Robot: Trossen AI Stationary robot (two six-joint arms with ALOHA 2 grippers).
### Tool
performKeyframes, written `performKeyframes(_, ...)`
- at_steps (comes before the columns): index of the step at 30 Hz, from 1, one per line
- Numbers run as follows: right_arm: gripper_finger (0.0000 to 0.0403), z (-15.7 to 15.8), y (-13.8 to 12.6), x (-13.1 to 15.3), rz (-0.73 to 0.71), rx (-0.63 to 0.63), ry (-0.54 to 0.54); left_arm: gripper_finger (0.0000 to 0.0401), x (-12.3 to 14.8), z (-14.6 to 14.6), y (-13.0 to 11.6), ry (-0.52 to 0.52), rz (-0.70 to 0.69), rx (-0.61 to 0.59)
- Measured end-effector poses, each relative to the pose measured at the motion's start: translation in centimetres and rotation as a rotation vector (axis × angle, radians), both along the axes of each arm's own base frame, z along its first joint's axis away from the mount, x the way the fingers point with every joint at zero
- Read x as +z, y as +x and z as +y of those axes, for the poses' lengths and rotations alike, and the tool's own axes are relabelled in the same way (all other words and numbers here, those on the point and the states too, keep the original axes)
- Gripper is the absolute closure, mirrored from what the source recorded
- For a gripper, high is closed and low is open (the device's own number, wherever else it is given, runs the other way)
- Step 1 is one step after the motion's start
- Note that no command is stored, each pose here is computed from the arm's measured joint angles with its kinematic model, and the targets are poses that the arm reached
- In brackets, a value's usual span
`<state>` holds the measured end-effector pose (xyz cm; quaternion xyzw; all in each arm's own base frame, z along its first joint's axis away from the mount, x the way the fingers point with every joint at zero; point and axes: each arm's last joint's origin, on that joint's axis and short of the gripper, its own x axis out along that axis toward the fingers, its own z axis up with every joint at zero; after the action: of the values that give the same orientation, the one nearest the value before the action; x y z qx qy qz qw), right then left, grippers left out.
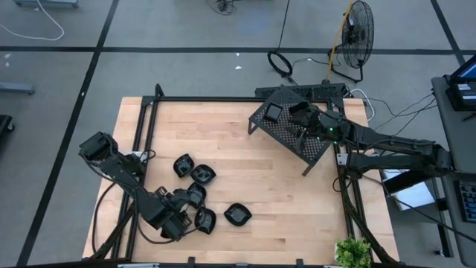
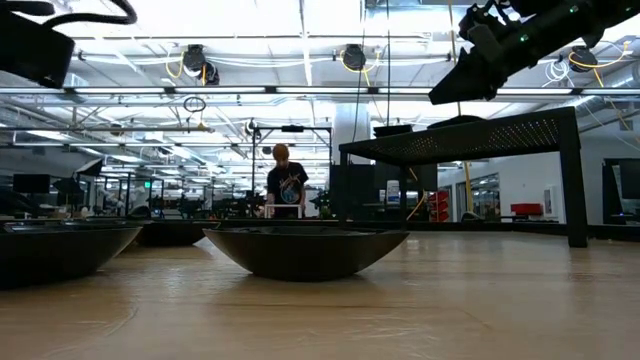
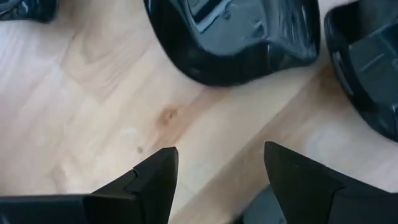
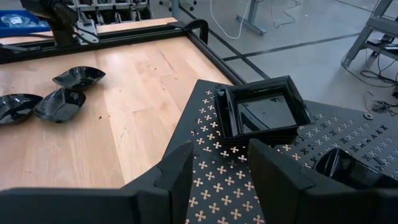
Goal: Pick & Place Mini shaped plates
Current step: Stack the black distorted square plate on the black distorted square plate on the shelf
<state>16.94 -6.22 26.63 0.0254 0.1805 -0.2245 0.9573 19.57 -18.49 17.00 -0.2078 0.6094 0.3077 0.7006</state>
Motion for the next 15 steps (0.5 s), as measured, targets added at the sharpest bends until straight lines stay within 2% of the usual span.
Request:
performKeyframes(8,0.0261,0.0,0.0,0.0,-0.007,-0.005,0.013,0.016,2.6,0.3,-0.8,-0.121,-0.054,0.04)
performKeyframes(11,0.0261,0.0,0.0,0.0,-0.008,-0.007,0.018,0.016,2.8,-0.3,-1.5,-0.19,0.003,0.132)
performKeyframes(15,0.0261,0.0,0.0,-0.1,0.001,-0.007,0.023,0.016,2.8,-1.5,-2.9,-0.242,0.049,0.342)
